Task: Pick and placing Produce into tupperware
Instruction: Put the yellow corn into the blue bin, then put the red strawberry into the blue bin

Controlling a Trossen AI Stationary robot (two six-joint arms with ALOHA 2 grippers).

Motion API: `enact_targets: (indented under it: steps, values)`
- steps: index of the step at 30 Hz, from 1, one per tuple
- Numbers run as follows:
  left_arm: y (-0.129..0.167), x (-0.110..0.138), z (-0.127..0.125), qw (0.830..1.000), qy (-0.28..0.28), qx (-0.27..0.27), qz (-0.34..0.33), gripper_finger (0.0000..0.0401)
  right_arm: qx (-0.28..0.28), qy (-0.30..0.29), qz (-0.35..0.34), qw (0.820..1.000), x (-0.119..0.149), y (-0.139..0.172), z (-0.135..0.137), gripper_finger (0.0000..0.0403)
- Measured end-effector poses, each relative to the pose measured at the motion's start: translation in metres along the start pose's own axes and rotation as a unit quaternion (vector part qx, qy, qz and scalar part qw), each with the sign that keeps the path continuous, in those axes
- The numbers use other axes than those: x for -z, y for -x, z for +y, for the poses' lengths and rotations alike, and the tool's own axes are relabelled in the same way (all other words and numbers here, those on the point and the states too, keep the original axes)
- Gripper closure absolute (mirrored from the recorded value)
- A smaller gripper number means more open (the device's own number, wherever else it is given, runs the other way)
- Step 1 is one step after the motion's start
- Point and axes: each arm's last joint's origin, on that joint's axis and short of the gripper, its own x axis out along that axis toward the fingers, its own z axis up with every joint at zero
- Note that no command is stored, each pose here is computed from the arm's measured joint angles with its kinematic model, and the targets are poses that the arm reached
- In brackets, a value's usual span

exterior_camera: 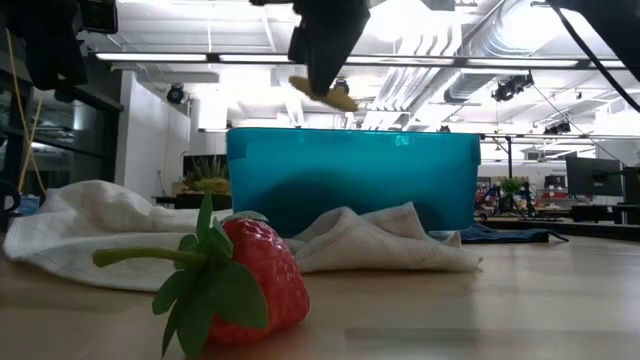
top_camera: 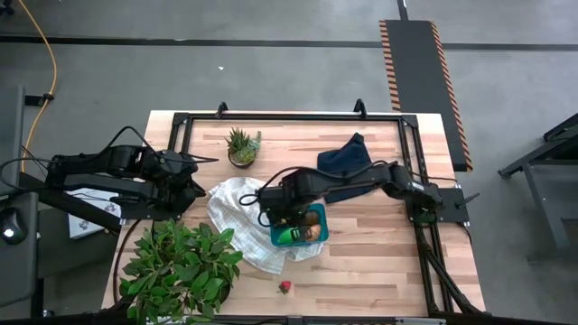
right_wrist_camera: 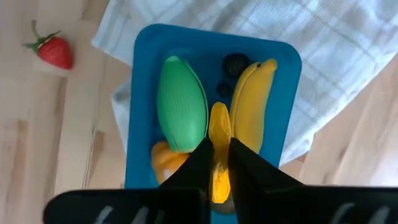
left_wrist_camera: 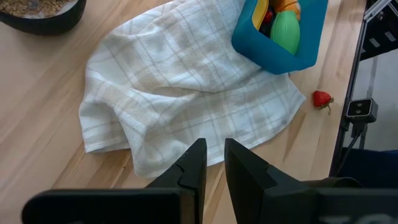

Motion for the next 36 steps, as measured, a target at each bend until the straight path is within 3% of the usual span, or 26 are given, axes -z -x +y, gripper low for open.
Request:
enact_targets:
  steps: [8, 16, 26, 36]
  values:
    - [0.0, 0.0, 0.0, 1.0, 0.0, 0.0, 0.001, 0.0355, -0.002, -0.011, 0.015, 1.0, -0.004, -0.026, -0.001, 0.0384]
    - [0.0, 0.0, 0.0, 1.0, -0.001, -0.001, 0.001, 0.0355, -0.008, -0.017, 0.076, 0.997, 0.009, -0.065, 0.0, 0.0384]
    - [0.0, 0.0, 0.0, 1.0, -0.001, -0.001, 0.001, 0.0355, -0.005, -0.027, 0.056, 0.998, 0.005, -0.065, 0.002, 0.0383]
    - [0.0, 0.0, 0.0, 1.0, -0.001, -0.001, 0.001, 0.0355, -0.006, -0.023, 0.055, 0.998, 0.005, -0.065, 0.001, 0.0315]
